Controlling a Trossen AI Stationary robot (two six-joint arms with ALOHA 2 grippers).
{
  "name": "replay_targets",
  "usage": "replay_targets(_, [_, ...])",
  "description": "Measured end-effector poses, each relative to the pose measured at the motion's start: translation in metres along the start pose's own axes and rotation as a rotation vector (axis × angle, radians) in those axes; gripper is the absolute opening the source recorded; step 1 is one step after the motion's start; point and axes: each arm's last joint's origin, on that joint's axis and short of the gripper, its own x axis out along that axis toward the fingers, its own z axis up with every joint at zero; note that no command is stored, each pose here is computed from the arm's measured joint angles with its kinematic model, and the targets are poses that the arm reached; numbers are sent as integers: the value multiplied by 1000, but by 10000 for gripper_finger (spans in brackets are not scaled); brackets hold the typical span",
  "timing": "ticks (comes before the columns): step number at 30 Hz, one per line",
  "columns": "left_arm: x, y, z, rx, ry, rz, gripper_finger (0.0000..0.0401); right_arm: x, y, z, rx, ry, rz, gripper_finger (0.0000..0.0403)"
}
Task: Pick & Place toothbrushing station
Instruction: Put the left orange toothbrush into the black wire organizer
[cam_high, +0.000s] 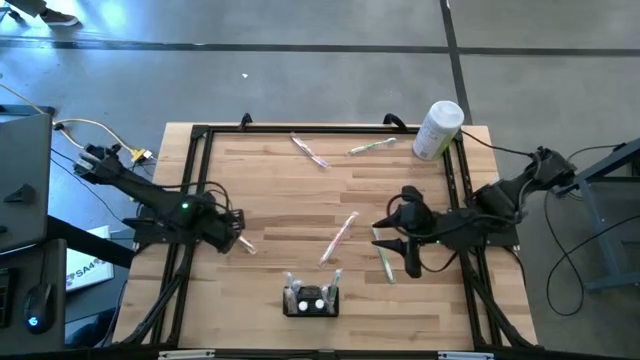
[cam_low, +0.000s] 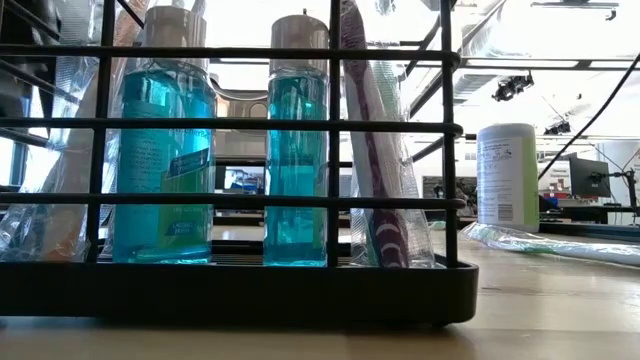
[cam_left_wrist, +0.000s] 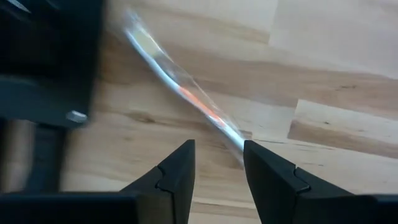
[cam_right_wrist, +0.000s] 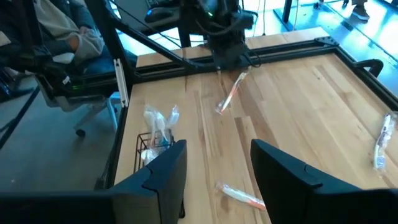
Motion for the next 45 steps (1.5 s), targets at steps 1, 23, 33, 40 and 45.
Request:
replay_targets(1, [7,-1,1,-18,12,-6,134,3,1,-1,0,4,-1,171])
replay_targets(23, [55,-13,21,-297,165,32,134,8,17,-8,-12,21,36,171])
replay_targets(33, [65,-7,22,-379,138,56,134,6,16,-11,-33,52,34,171])
replay_targets(40, [84,-3,18,-404,212,21,134,2,14,-12,-42,63,28,171])
replay_targets(45, [99,8,19,-416,217,56,134,1,12,-13,-50,75,21,171])
